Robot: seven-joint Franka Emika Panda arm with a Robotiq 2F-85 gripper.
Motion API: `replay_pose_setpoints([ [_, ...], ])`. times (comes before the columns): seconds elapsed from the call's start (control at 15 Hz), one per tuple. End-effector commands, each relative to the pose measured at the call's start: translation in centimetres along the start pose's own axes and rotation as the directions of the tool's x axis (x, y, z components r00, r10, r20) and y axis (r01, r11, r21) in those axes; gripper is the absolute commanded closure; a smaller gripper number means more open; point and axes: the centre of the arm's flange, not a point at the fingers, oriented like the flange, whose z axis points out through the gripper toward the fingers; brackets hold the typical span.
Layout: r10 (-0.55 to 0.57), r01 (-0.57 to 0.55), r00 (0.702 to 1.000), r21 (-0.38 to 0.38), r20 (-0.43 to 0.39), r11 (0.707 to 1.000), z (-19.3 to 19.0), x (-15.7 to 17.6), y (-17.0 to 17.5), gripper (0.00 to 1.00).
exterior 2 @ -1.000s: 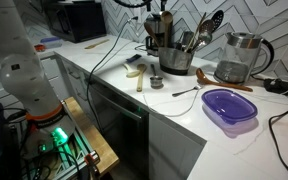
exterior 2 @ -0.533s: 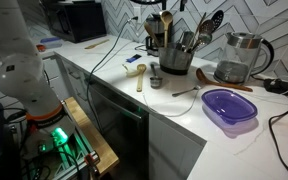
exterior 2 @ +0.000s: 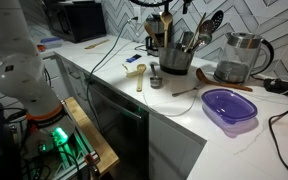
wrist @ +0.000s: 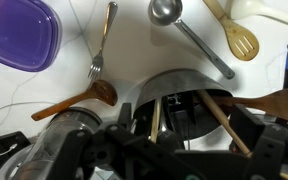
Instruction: Pick up the dark brown wooden spoon and put it on the left side of the kitchen counter
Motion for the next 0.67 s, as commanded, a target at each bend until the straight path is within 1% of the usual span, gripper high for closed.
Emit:
replay_pose_setpoints([
  [0.0,0.000,0.000,1.000,0.000,0.000,1.000,0.0,0.0,0.0,0.00],
  [0.4,0.001,-0.001,1.000,0.000,0.000,1.000,0.0,0.0,0.0,0.00],
  [0.47,-0.018,0.018,1.000,0.010,-0.001,1.000,0.4,0.0,0.2,0.00],
  [0.53,-0.040,0.041,0.999,0.003,-0.012,0.999,1.0,-0.3,0.6,0.00],
  [0.6,-0.074,0.074,0.997,0.009,0.008,0.997,1.7,-0.9,1.3,0.00],
])
